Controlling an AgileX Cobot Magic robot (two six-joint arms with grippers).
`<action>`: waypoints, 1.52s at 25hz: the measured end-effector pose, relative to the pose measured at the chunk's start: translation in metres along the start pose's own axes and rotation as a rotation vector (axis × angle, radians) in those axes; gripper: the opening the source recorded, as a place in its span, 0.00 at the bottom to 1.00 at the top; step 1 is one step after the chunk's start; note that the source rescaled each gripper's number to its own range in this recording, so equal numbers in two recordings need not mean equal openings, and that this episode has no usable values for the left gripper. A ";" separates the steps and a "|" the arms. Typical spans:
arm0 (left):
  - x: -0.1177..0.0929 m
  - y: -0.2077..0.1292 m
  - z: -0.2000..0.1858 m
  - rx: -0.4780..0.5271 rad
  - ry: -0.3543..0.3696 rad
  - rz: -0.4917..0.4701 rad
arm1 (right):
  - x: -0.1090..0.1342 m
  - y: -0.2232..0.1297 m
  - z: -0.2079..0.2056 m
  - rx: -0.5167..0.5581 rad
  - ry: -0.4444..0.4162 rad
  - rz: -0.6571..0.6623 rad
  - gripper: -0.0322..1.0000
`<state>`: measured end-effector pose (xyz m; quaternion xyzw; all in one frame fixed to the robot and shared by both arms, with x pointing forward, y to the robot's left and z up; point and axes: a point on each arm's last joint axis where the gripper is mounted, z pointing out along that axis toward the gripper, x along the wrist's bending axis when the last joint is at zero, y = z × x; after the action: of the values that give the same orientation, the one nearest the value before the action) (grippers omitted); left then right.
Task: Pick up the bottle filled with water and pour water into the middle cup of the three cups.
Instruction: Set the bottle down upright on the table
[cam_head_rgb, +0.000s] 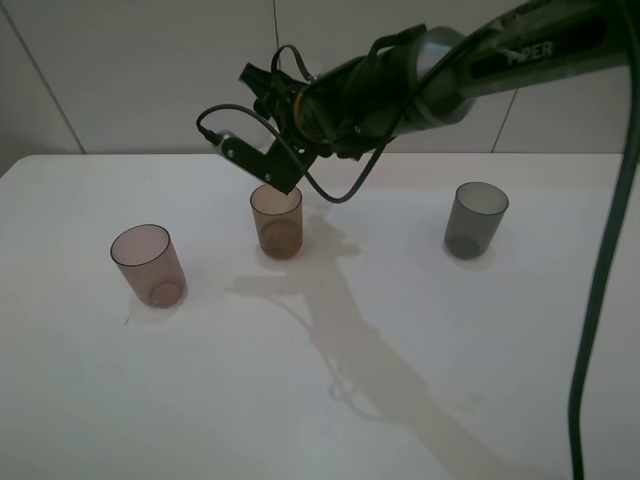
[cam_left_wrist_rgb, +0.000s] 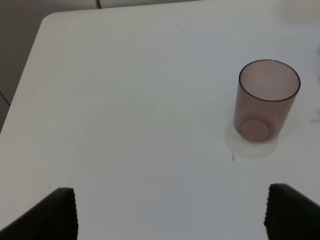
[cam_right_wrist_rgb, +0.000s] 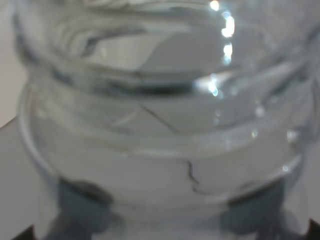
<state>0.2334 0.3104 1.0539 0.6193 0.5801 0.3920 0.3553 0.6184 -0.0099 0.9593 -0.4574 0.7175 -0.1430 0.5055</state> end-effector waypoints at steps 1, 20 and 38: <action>0.000 0.000 0.000 0.000 0.000 0.000 | -0.001 0.001 0.000 0.000 -0.001 -0.001 0.05; 0.000 0.000 0.000 0.000 0.000 0.000 | -0.007 -0.003 -0.008 -0.008 -0.006 0.062 0.05; 0.000 0.000 0.000 0.000 0.000 0.000 | -0.013 -0.058 -0.078 -0.210 0.360 1.575 0.05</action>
<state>0.2334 0.3104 1.0539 0.6193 0.5801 0.3920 0.3553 0.5824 -0.0511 1.0407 0.1663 0.9087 0.2509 0.2892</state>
